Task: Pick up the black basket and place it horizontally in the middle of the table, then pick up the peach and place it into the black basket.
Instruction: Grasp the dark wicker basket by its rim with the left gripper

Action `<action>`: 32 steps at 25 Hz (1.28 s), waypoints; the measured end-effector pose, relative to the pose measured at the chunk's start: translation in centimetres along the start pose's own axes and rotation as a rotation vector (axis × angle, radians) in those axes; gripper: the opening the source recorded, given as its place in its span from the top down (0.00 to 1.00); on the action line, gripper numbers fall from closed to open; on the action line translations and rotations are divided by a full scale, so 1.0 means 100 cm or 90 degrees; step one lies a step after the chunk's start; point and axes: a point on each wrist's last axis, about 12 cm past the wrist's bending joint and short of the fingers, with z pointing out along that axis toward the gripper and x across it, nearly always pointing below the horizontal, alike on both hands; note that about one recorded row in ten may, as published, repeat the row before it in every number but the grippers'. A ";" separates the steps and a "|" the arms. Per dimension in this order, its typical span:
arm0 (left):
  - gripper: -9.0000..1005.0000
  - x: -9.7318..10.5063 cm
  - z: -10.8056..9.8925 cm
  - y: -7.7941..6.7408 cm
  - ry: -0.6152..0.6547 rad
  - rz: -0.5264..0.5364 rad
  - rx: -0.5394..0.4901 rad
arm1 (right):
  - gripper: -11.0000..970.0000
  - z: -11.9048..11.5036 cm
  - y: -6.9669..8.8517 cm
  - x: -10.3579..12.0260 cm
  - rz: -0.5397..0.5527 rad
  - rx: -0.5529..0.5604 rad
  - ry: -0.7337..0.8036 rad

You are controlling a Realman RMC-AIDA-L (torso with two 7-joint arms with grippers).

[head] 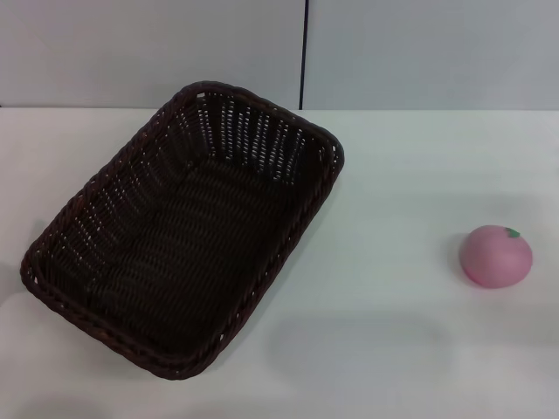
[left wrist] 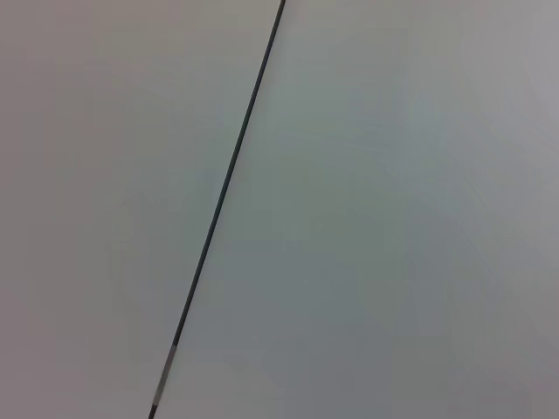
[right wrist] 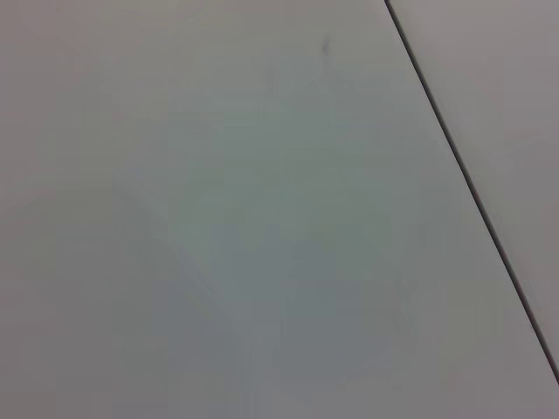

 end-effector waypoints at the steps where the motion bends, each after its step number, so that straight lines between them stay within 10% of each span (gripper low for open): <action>1: 0.27 -0.001 0.000 0.002 0.002 -0.007 0.002 | 0.30 0.000 0.000 0.000 0.000 0.001 0.001; 12: 0.27 -0.019 0.012 0.027 0.041 -0.048 0.030 | 0.30 0.008 -0.004 0.006 0.001 0.023 0.034; 21: 0.27 -0.083 0.052 0.059 0.155 -0.075 0.106 | 0.30 0.013 -0.004 0.006 0.000 0.023 0.032; 32: 0.27 -0.163 0.127 0.024 0.402 0.021 0.199 | 0.30 0.015 -0.003 0.005 0.004 0.019 0.022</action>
